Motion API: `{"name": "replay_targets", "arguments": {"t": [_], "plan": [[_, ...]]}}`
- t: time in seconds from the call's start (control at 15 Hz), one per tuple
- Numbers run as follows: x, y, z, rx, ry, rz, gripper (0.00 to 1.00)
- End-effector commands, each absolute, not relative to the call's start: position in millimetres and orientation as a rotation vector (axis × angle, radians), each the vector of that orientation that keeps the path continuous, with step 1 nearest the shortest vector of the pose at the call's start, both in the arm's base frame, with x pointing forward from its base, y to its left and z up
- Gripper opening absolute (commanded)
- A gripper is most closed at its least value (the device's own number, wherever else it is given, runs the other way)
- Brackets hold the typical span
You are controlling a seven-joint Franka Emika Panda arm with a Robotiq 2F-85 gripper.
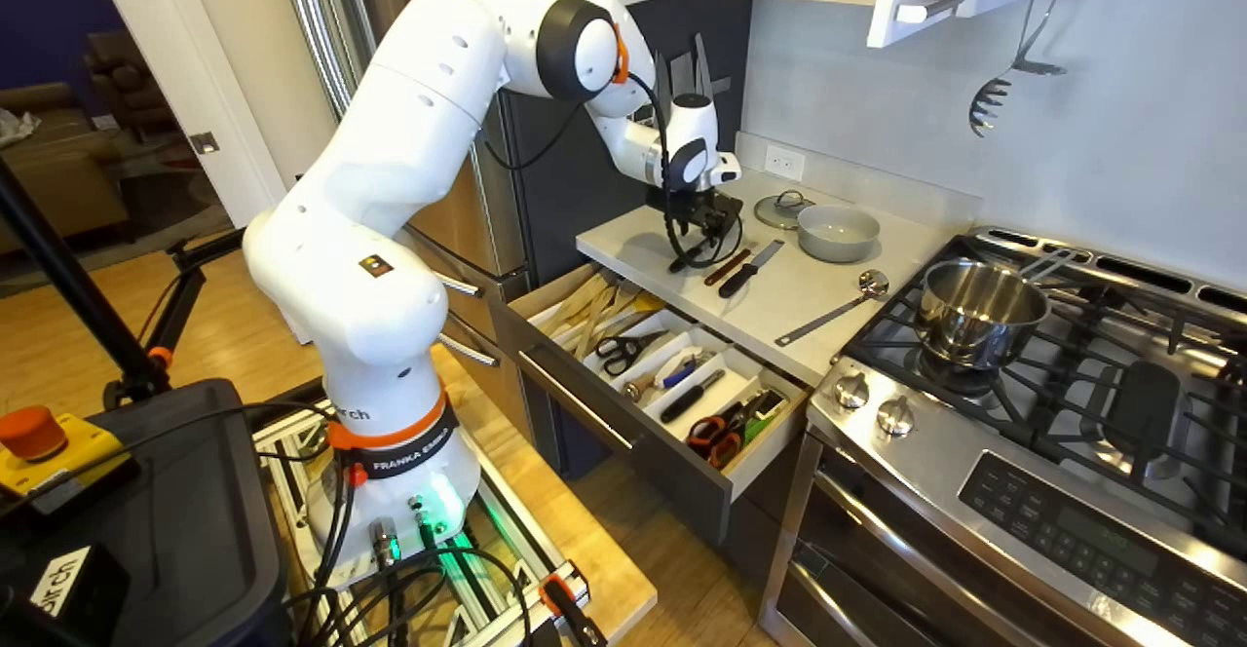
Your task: Remove all the utensils on the cabinet top and put each utensil in a different compartment of the drawer starting with the wooden ladle into the left most compartment then the black spatula into the second far left compartment and continue with the same sequence up to the black knife
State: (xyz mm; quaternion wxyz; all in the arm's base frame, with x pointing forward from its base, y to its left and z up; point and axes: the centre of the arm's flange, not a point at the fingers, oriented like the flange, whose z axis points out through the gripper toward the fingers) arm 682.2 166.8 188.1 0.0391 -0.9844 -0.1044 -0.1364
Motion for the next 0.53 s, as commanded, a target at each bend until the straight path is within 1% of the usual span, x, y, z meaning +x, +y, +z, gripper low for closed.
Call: {"name": "replay_targets", "arguments": {"t": [0.0, 0.07, 0.13, 0.2, 0.33, 0.47], "plan": [[677.1, 166.3, 173.1, -3.055, -0.292, -0.355, 0.91], [676.1, 166.5, 170.9, -3.050, -0.284, -0.343, 0.69], [674.7, 167.4, 169.9, -3.043, -0.283, -0.323, 0.68], [673.5, 168.5, 169.1, -3.039, -0.284, -0.312, 0.62], [671.1, 171.1, 168.4, -3.035, -0.288, -0.286, 0.45], [667.7, 174.0, 169.1, -3.033, -0.282, -0.257, 0.31]]}}
